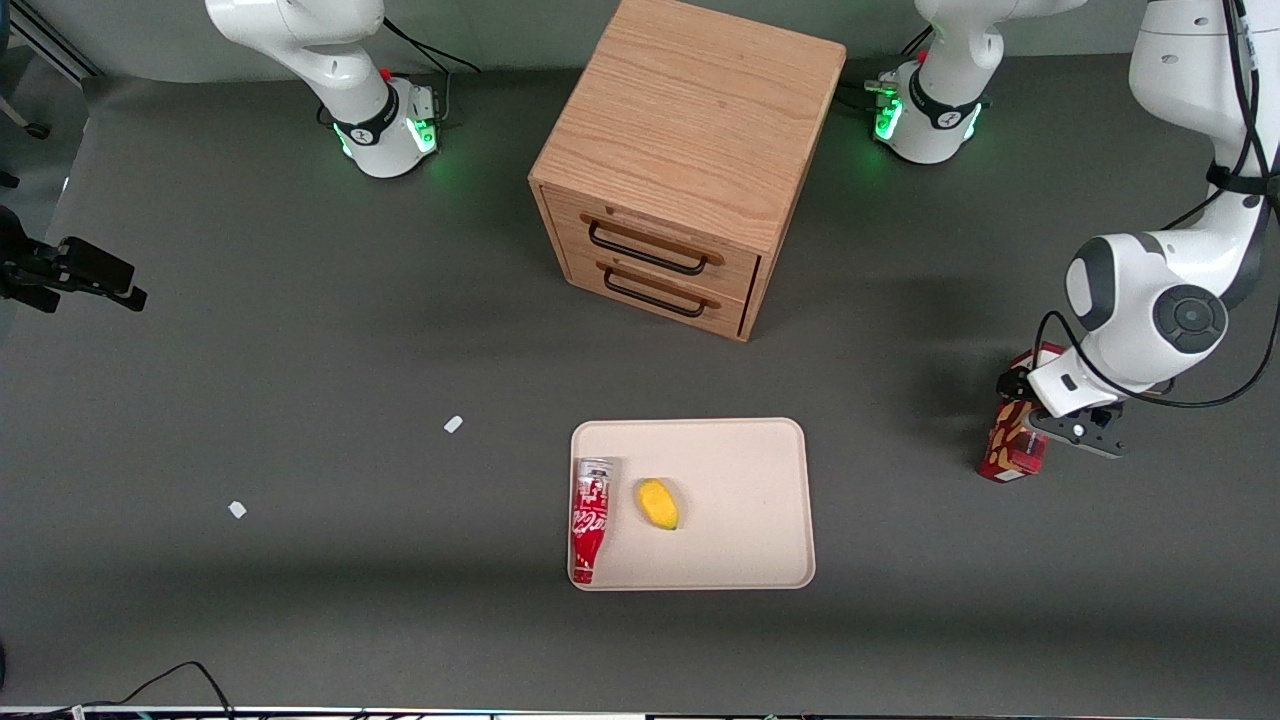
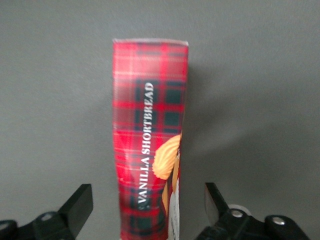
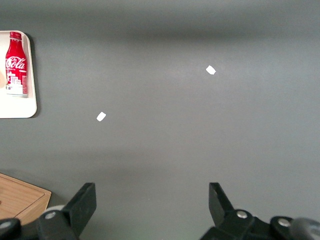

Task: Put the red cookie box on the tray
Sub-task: 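Close the left gripper on the cookie box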

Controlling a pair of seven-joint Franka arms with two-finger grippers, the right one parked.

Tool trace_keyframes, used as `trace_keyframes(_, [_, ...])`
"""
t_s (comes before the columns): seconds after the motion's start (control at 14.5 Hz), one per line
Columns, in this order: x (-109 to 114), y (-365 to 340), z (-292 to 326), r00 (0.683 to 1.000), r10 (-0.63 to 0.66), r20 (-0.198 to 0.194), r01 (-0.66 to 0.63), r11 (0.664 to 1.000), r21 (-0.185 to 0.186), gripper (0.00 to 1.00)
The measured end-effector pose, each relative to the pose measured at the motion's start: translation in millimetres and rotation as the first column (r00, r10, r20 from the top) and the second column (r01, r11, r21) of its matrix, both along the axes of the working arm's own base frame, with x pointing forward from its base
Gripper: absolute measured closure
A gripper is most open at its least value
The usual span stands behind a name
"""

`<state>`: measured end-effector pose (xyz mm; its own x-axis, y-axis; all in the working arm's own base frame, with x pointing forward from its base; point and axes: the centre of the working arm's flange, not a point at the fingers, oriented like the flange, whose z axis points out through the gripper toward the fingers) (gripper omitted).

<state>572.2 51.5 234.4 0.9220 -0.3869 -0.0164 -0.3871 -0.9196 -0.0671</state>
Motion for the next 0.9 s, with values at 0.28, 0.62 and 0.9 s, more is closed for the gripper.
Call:
trace_keyframes(0.28, [0.2, -2.6, -1.0, 1.000, -0.006, 0.000, 0.006, 1.000, 0.000, 0.52])
trace_keyframes(0.62, [0.4, -5.3, -1.0, 1.000, -0.010, -0.001, 0.010, 1.000, -0.001, 0.85])
trace_keyframes(0.9, [0.5, -4.4, 0.1, 1.000, -0.007, -0.025, 0.007, 1.000, 0.000, 0.88])
